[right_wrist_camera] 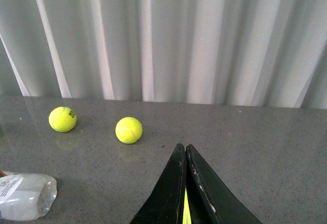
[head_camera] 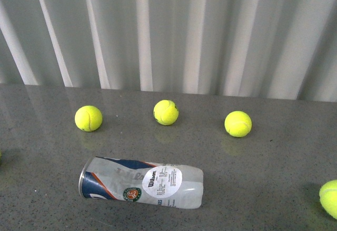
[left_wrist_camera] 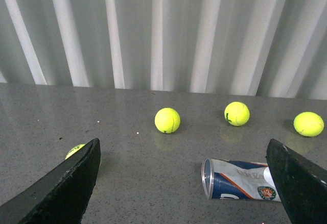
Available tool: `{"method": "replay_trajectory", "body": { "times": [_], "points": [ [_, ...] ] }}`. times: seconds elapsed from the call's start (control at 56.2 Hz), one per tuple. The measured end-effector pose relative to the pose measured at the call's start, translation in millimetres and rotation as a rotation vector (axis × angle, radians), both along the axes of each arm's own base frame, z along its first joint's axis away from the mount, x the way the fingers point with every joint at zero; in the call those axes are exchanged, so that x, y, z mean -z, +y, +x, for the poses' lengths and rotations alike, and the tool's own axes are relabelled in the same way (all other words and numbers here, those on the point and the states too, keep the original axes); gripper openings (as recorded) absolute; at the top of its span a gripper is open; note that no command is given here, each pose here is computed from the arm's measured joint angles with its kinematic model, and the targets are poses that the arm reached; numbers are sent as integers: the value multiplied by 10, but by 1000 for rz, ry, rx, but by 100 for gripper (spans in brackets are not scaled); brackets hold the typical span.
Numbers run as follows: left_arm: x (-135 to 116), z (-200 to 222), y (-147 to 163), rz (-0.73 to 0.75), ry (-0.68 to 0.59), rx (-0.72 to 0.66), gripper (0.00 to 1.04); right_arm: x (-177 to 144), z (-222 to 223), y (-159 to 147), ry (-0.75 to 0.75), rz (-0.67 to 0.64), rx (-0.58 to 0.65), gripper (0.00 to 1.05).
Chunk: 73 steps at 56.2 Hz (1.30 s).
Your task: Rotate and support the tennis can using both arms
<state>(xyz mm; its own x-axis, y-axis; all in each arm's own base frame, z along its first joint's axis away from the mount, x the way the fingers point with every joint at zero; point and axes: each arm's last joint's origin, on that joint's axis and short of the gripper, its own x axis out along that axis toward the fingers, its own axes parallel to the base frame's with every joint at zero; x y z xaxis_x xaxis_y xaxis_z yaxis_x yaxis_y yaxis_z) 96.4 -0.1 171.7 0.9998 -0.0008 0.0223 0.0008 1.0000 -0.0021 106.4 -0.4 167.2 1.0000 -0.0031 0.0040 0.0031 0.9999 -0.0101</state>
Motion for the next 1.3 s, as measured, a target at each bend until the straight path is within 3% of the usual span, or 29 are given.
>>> {"method": "replay_trajectory", "body": {
  "times": [0.391,0.764,0.871,0.924,1.049,1.156,1.227,1.298],
  "points": [
    [0,-1,0,0,0,0,98,24,-87,0,4,-1,0,5],
    [1,0,0,0,0,0,98,24,-87,0,4,0,0,73],
    [-13,23,-30,59,189,121,98,24,-87,0,4,0,0,91],
    [-114,81,-57,96,218,153,98,24,-87,1,3,0,-1,99],
    [-545,370,-102,175,104,168,98,23,-87,1,3,0,-1,97],
    [-734,794,-174,199,69,176,98,23,-88,1,3,0,-1,97],
    [-622,1230,-321,186,151,251,98,23,-88,1,3,0,-1,97],
    [-265,1661,-517,178,290,295,98,23,-88,1,2,0,-1,97]
  ]
}}
